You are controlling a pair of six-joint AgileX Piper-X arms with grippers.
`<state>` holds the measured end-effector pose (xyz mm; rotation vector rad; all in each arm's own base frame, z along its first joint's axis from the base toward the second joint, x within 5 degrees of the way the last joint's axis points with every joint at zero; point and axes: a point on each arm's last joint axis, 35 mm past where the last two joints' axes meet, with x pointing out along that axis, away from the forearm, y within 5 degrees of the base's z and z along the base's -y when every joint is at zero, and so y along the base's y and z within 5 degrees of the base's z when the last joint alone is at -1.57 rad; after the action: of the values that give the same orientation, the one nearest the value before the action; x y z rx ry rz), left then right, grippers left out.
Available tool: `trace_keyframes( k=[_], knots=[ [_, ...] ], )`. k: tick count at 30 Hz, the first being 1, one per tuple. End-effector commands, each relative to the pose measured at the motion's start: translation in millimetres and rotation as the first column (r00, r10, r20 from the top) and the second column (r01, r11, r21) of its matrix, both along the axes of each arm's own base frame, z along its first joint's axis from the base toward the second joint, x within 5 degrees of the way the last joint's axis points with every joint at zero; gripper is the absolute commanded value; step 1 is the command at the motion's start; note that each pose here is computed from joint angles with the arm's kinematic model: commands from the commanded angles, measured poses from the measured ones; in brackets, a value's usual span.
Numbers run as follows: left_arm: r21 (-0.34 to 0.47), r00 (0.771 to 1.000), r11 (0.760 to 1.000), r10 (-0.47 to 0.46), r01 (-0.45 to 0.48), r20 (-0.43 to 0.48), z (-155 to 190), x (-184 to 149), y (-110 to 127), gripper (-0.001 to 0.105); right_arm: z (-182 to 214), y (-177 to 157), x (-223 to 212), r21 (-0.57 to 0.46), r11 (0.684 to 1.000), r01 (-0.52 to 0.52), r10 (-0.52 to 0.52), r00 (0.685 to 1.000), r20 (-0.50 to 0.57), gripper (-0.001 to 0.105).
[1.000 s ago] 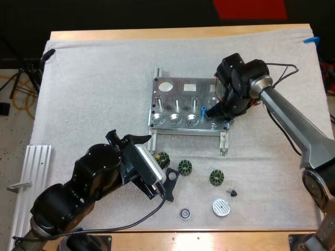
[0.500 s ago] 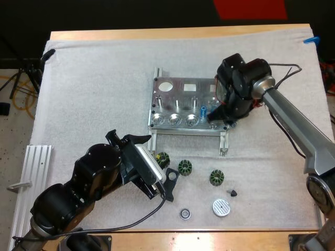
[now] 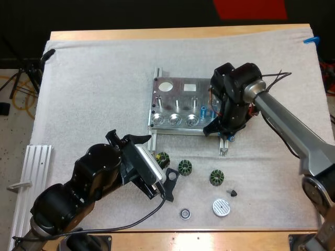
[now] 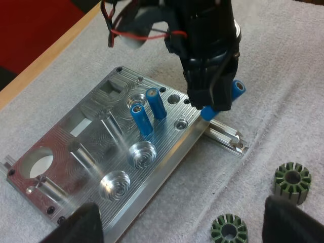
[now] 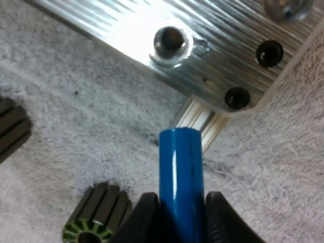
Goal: Load cells from left to right
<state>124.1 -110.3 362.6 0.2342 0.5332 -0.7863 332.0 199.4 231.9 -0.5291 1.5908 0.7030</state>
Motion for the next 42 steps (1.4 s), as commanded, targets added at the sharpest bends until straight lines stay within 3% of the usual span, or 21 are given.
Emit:
trace_keyframes(
  k=[1,14,20,34,42],
  knots=[
    [-0.027,1.0,1.0,0.006,-0.006,0.005,4,0,0,0.065,-2,0,0,0.002,1.0,-0.009,0.009,1.0,-0.021,0.0],
    [-0.027,1.0,1.0,0.006,-0.006,0.005,4,0,0,0.065,-13,2,4,0.005,1.0,-0.01,0.01,1.0,-0.007,0.0],
    [-0.027,1.0,1.0,0.006,-0.006,0.005,4,0,0,0.065,-13,1,11,-0.075,0.997,0.027,-0.019,0.995,0.094,0.0],
    [-0.027,1.0,1.0,0.006,-0.006,0.005,4,0,0,0.065,-6,5,23,-0.045,0.994,0.095,-0.081,0.966,0.244,0.0],
    [-0.027,1.0,1.0,0.006,-0.006,0.005,4,0,0,0.065,-4,6,25,-0.026,0.994,0.11,-0.099,0.959,0.266,0.0]
  ],
)
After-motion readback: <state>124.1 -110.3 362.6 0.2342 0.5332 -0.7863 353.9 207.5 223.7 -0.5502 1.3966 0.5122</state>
